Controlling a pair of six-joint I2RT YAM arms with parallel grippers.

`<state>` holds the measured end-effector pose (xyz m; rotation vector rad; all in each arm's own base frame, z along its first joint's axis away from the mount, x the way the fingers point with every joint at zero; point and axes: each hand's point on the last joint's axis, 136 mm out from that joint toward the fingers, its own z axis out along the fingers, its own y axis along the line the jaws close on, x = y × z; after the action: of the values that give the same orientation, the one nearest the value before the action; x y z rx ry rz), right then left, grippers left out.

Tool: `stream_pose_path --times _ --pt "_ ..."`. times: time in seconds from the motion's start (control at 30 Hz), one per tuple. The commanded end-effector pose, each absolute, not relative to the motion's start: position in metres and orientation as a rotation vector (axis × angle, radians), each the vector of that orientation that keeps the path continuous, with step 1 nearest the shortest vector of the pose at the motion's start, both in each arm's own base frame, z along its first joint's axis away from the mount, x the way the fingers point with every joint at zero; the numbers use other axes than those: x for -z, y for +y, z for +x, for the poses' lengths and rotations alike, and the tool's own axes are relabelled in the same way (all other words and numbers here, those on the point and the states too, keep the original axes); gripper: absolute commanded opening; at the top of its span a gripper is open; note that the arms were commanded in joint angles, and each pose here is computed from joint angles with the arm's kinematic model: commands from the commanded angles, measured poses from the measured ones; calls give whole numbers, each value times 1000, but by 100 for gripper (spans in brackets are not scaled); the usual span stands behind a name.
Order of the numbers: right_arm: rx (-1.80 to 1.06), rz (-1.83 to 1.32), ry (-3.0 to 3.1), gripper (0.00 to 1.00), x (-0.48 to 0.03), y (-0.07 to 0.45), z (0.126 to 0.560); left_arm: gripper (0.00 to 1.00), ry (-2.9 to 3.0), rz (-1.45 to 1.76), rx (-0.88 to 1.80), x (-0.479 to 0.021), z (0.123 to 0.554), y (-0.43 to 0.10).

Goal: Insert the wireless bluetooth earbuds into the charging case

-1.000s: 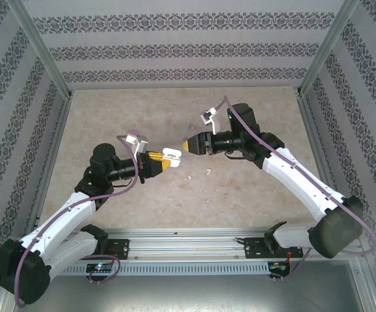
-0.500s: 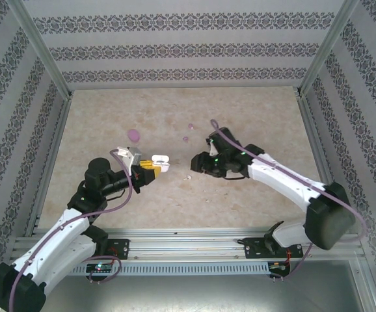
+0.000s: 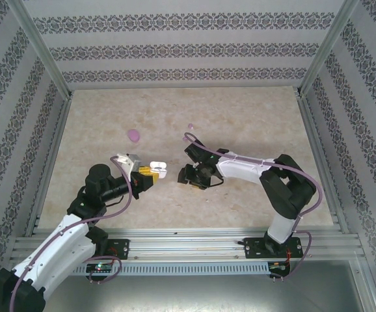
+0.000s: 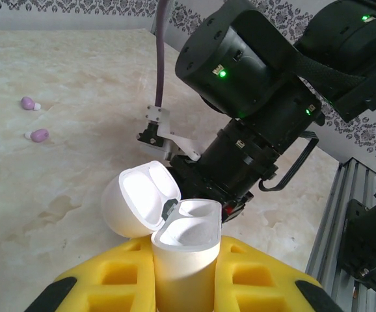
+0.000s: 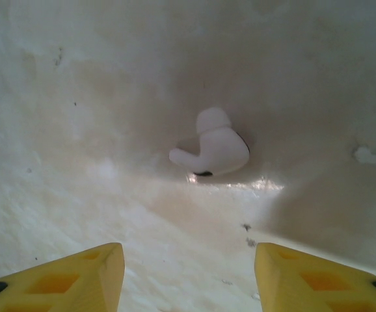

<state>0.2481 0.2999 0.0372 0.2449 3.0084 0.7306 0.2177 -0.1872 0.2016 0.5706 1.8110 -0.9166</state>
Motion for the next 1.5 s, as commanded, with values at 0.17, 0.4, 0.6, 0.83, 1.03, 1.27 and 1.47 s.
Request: stream_pose_path --times 0.17,0.4,0.6,0.83,1.03,1.27,1.47 --pt "-654 226 3004 56 -26 309 269 0 1810 588 886 -197 213 -185" --pt "-563 187 3022 56 -19 303 281 0 1812 594 881 -196 213 -185" --pt "-498 127 3030 56 -16 301 289 0 1821 591 878 -194 213 -184" --pt "-411 49 3045 56 -12 298 295 0 1831 587 883 -193 213 -184" --pt "-370 -26 3044 55 -12 300 300 0 1832 583 885 -193 213 -184" --pt "-338 -90 3028 56 -16 303 311 0 1835 581 888 -193 213 -184" --pt "-312 -122 3009 56 -23 305 320 0 1835 582 892 -193 212 -184"
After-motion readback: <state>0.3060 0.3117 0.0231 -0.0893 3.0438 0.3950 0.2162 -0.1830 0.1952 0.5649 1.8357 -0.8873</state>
